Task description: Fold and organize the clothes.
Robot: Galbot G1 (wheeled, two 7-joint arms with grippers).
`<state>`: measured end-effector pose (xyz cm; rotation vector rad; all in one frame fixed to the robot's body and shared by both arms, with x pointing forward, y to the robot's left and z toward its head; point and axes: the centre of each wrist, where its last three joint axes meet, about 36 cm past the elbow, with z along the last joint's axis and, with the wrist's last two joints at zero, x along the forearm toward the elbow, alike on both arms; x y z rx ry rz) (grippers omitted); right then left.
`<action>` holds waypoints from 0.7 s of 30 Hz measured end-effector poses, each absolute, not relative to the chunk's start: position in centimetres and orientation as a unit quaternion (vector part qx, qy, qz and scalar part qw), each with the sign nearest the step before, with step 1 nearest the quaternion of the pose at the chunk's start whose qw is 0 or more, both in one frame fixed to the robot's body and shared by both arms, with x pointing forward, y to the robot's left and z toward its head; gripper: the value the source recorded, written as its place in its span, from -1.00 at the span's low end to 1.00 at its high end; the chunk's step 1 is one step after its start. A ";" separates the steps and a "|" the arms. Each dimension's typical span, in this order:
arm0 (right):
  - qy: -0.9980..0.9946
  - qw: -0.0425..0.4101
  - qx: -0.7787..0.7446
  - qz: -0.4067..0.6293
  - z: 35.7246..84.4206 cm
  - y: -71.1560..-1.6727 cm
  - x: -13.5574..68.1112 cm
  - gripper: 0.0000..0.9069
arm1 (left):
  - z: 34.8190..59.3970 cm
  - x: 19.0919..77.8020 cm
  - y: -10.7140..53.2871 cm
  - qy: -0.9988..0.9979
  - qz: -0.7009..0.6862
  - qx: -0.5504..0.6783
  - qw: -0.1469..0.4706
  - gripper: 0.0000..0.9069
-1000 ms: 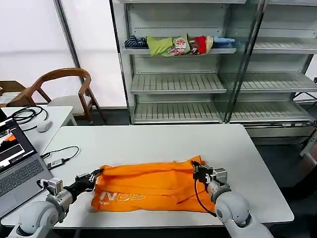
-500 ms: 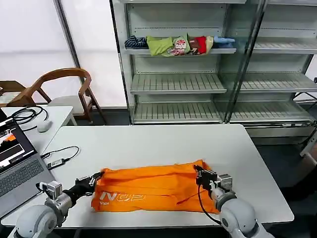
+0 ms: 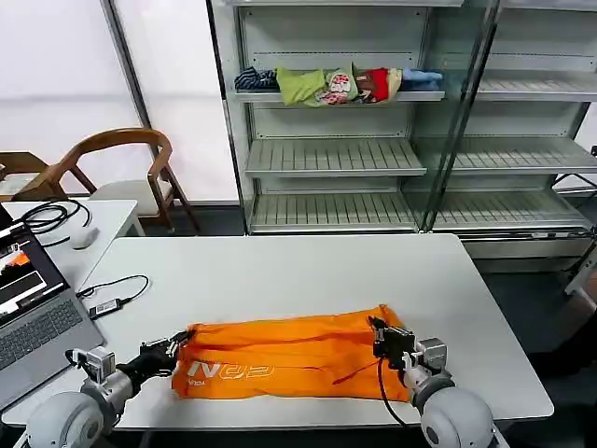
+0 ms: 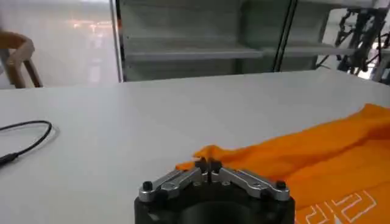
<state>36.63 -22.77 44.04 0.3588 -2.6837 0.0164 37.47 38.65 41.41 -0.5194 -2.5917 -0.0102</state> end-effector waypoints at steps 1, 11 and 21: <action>-0.968 0.216 0.130 0.005 44.0 -22.8 36.5 -1.00 | 41.4 37.5 38.7 -0.950 -0.004 -0.191 0.247 -0.96; -0.964 0.229 0.135 0.008 43.1 -22.6 35.4 -1.00 | 40.7 37.5 38.5 -0.947 -0.011 -0.193 0.257 -0.96; -0.961 0.241 0.133 0.017 42.8 -23.0 34.7 -1.00 | 40.6 37.5 38.5 -0.945 -0.022 -0.191 0.266 0.00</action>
